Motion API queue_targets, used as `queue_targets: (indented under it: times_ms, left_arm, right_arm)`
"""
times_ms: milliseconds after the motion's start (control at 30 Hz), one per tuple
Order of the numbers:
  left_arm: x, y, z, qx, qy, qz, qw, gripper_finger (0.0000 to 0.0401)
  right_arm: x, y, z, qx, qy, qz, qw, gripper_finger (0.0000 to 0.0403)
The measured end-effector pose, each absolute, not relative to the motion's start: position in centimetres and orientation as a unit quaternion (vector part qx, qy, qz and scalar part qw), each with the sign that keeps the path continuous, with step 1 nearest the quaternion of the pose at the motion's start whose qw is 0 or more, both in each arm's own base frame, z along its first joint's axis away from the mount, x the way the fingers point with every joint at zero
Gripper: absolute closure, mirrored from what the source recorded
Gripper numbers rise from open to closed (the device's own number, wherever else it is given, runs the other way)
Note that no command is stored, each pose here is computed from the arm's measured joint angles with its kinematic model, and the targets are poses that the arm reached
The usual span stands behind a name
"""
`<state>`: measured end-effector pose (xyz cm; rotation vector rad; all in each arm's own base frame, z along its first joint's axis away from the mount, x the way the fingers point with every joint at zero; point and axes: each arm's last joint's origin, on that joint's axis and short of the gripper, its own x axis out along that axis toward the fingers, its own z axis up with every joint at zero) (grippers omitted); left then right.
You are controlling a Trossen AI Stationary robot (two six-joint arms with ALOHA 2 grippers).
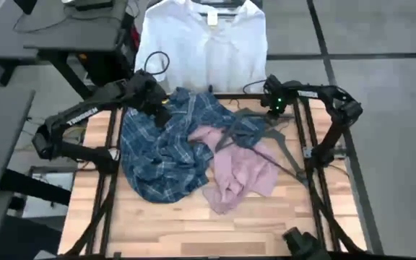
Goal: Hang clothes
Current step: Hang the blue long sleeve on the hanger rack
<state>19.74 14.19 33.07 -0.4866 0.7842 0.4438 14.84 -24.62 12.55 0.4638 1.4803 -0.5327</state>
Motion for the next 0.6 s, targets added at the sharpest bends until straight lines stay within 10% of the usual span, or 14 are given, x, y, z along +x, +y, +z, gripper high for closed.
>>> queue_targets:
  times_ms: [600]
  left_arm:
    - [19.9,14.0,33.1,-0.234,0.372,0.209,0.873,0.0228]
  right_arm:
    - [15.8,-20.8,22.1,0.138,0.524,-0.259,0.8,0.0398]
